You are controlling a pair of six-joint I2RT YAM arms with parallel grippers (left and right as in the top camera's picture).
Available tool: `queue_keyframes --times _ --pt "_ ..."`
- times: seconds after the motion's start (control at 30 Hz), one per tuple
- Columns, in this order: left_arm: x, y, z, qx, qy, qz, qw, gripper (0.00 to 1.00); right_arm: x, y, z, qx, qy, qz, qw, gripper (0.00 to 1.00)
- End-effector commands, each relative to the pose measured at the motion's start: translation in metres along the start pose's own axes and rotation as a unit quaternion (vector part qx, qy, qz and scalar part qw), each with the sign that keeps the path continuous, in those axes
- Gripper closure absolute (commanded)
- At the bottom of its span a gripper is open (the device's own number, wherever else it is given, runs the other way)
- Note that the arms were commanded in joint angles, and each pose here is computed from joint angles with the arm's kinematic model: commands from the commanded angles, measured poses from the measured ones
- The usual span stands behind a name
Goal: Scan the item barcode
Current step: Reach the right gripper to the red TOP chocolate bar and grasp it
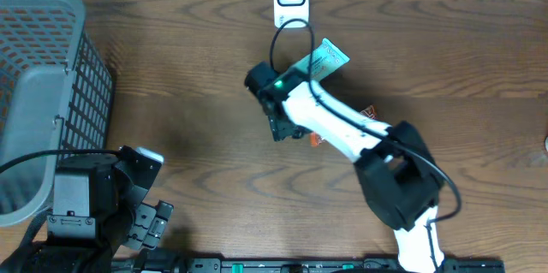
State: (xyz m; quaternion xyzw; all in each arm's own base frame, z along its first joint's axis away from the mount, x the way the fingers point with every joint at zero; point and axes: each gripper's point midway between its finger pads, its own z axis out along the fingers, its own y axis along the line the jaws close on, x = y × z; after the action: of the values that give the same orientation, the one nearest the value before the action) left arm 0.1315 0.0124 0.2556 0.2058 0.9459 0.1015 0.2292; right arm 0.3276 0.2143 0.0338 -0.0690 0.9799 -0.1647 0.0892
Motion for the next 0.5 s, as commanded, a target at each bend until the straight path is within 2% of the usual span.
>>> queue_keyframes --times 0.0,0.17,0.47 --pt "0.0 0.001 -0.002 -0.004 -0.004 0.001 1.0 0.02 0.002 -0.011 0.022 0.065 -0.006 0.038 0.997 0.01" --pt "0.0 0.001 -0.002 -0.004 -0.004 0.001 1.0 0.02 0.014 -0.016 0.037 0.089 0.02 0.063 0.994 0.01" --pt "0.0 0.001 -0.002 -0.004 -0.004 0.001 1.0 0.02 0.034 -0.033 0.061 0.139 0.073 0.065 0.985 0.08"
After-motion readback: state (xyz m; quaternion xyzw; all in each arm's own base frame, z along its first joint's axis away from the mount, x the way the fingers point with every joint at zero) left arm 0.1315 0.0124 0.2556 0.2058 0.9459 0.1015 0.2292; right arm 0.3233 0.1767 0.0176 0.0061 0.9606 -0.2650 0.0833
